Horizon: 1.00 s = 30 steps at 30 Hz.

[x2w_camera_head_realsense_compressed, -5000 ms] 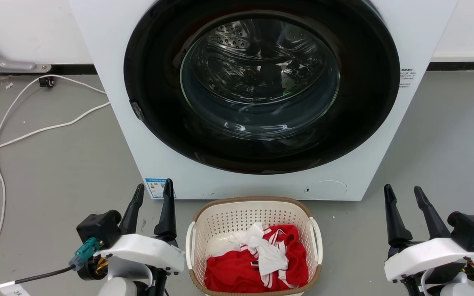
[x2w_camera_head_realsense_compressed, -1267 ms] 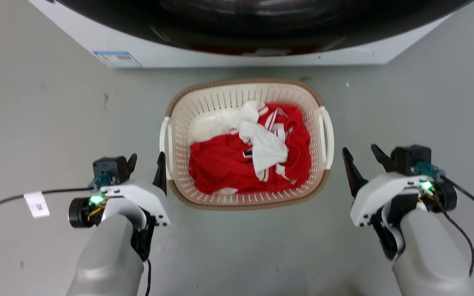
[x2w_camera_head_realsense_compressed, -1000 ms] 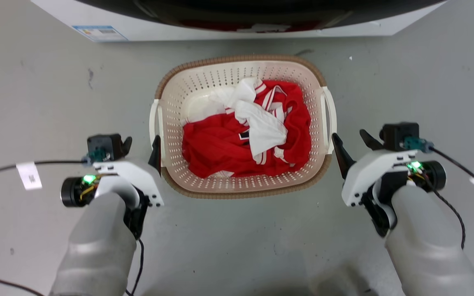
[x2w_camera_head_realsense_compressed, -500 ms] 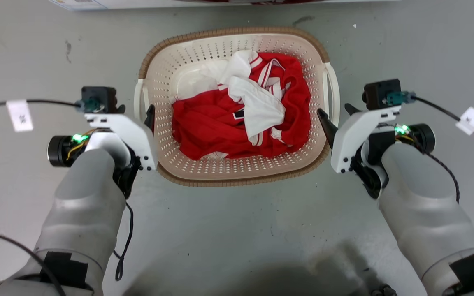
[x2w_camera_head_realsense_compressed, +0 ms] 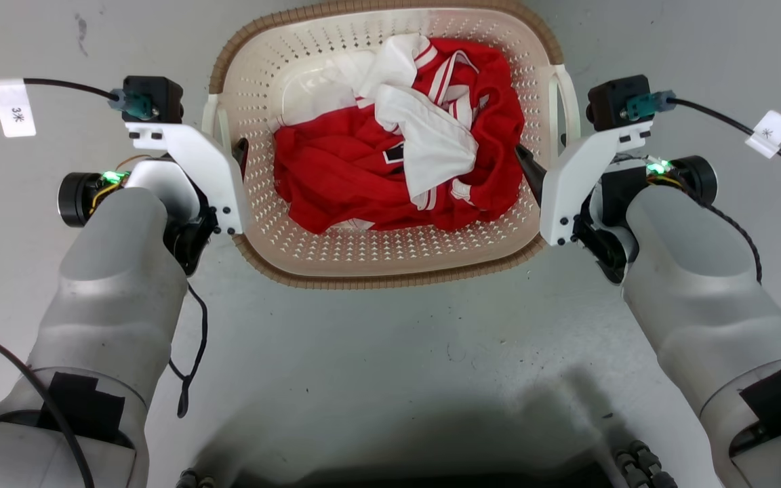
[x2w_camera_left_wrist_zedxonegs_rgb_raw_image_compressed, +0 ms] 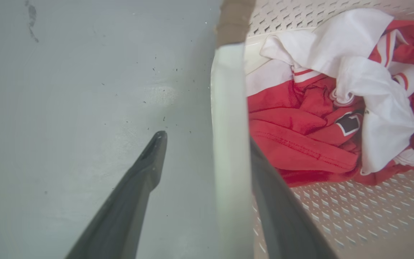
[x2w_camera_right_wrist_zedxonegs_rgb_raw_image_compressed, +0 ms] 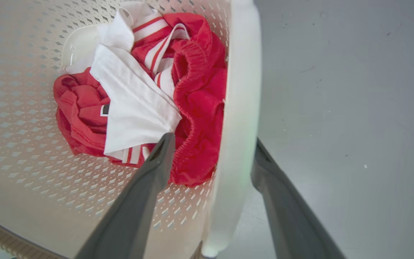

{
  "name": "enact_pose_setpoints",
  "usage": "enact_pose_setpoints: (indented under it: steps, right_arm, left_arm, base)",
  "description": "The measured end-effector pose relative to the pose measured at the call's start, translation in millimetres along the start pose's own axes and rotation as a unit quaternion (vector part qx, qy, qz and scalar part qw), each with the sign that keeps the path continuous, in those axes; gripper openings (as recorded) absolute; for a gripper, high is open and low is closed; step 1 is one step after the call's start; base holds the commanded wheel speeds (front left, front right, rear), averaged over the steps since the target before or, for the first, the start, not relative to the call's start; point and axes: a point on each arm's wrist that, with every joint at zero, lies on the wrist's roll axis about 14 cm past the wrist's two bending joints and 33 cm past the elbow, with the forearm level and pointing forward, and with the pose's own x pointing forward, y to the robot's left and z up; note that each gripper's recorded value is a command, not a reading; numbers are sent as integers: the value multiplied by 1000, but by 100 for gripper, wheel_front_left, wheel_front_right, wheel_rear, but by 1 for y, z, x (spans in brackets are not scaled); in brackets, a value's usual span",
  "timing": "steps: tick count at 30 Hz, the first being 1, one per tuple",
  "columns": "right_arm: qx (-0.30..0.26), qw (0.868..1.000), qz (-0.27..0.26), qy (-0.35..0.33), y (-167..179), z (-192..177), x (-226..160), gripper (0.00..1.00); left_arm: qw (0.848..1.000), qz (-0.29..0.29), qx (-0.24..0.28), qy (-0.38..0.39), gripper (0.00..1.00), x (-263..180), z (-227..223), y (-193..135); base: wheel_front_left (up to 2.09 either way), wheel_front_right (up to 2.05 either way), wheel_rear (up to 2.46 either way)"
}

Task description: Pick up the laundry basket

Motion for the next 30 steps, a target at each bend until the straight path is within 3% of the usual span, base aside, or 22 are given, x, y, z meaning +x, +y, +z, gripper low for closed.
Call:
enact_pose_setpoints:
  steps: [5,6,7,30]
  right_arm:
    - [13,1000,2,14,-1,-5,10,100]
    - [15,1000,2,18,-2,-5,11,44]
    - [19,1000,4,20,-1,-4,14,0]
    - [20,999,15,42,11,-5,0,0]
  left_arm:
    - [1000,-4,-10,11,100,10,-6,0]
    - [1000,-6,-13,12,85,11,-7,0]
    - [1000,-8,-14,9,0,14,-7,-2]
    - [998,-25,-47,33,0,-5,-11,-14]
  base:
    - [0,0,0]
    - [0,0,0]
    - [0,0,0]
    - [0,0,0]
